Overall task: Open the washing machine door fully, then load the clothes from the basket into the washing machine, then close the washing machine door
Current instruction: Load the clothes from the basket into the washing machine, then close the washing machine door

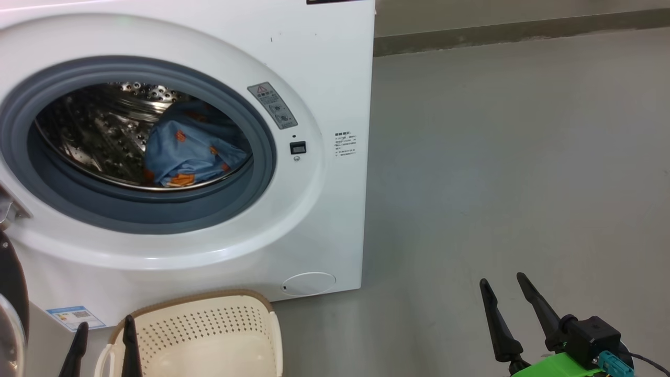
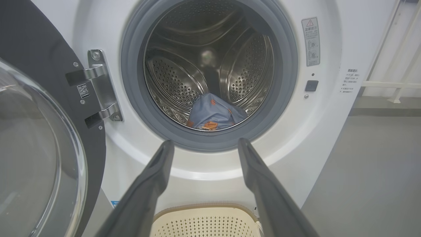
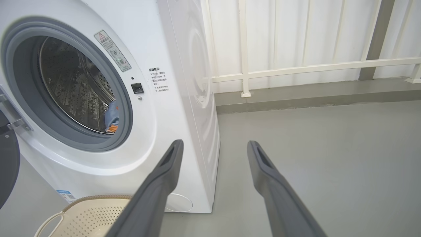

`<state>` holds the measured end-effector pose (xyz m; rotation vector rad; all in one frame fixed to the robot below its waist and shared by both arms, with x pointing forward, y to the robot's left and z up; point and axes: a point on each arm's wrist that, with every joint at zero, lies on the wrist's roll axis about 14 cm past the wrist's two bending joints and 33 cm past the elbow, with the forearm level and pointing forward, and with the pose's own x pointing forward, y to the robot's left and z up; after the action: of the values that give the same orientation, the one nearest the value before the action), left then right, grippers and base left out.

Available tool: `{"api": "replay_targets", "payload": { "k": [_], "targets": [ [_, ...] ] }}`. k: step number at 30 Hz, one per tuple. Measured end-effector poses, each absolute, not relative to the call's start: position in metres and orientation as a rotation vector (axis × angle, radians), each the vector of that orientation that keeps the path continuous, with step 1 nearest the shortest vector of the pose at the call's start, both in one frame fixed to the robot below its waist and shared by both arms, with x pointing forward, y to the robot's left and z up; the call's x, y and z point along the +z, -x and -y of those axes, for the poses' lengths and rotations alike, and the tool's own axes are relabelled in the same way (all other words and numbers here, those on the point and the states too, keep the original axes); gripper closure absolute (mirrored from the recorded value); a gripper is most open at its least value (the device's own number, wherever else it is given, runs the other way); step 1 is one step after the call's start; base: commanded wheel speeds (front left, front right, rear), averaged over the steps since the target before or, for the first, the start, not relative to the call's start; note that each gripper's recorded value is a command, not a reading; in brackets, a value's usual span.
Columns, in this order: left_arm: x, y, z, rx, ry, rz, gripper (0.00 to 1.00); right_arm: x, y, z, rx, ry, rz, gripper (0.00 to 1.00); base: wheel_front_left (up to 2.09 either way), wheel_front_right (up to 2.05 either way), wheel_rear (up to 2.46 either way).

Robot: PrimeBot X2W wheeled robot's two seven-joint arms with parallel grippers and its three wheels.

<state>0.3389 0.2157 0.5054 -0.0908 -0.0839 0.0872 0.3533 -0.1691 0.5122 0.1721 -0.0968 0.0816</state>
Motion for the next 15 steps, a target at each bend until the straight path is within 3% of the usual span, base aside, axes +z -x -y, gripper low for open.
{"api": "replay_targets", "payload": {
  "k": [8, 15],
  "targets": [
    [0.5046, -0.3385, -0.2182, 0.095, 0.09, 0.082, 0.0, 0.512, -0.3539, 0.1683, 0.084, -0.172, 0.096, 0.0, -0.08, 0.08, 0.0],
    [0.5043, -0.3405, -0.2195, 0.097, 0.084, 0.081, 0.0, 0.5106, -0.3546, 0.1679, 0.085, -0.172, 0.091, 0.0, -0.93, 0.93, 0.0]
  ]
}}
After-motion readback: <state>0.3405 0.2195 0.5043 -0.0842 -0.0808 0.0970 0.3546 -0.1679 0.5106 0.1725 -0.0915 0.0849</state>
